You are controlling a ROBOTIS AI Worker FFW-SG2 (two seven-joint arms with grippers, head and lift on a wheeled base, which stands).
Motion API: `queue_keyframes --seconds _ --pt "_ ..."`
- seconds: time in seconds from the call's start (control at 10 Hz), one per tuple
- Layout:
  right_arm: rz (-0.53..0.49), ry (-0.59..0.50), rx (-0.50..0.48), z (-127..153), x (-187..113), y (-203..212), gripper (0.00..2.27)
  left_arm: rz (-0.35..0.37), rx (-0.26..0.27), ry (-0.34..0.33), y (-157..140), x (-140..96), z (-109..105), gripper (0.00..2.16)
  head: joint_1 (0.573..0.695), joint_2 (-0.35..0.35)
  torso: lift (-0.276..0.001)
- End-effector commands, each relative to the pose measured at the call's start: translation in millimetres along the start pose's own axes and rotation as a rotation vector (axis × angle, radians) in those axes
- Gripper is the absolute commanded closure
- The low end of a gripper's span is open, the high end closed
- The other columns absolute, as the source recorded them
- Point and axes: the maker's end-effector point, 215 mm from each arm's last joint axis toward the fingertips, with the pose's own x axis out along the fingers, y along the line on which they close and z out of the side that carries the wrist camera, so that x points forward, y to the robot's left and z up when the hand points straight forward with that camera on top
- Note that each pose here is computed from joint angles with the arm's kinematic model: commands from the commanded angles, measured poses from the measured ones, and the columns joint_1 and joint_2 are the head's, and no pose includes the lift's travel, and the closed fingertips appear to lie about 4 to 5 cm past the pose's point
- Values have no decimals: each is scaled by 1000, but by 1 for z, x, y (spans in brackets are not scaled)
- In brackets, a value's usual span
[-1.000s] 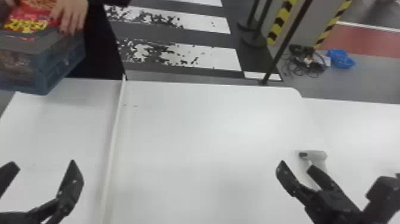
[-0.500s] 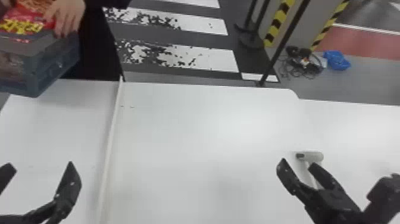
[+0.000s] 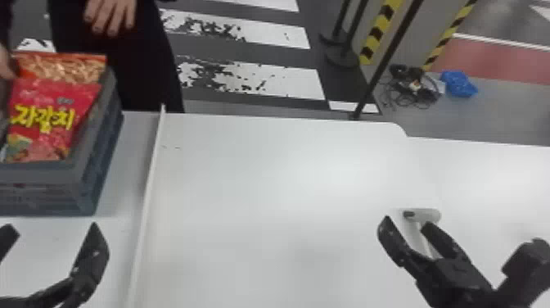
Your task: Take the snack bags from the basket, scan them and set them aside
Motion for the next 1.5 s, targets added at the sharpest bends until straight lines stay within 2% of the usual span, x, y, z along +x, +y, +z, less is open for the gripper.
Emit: queue_keyframes --seconds 0.0,0.3,0.5,0.9,1.0,1.1,1.4 --pt "5 -4 1 1 0 1 124 1 0 1 0 0 0 87 695 -212 -75" --pt "18 -5 3 2 0 3 124 27 10 0 13 1 -1 87 695 -205 -75" --pt "26 -14 1 4 -1 5 124 40 11 -29 21 12 10 90 695 -178 -75" --pt "51 -17 -14 8 1 10 124 90 30 -4 49 51 18 90 695 -128 -75" --pt "60 -18 -15 9 2 13 124 104 35 34 58 64 12 90 695 -111 -75" --pt "67 -17 -15 9 4 15 124 113 27 35 64 78 15 90 695 -90 -75" --pt "75 -12 -22 8 5 16 124 127 31 110 76 119 7 87 695 -55 -75"
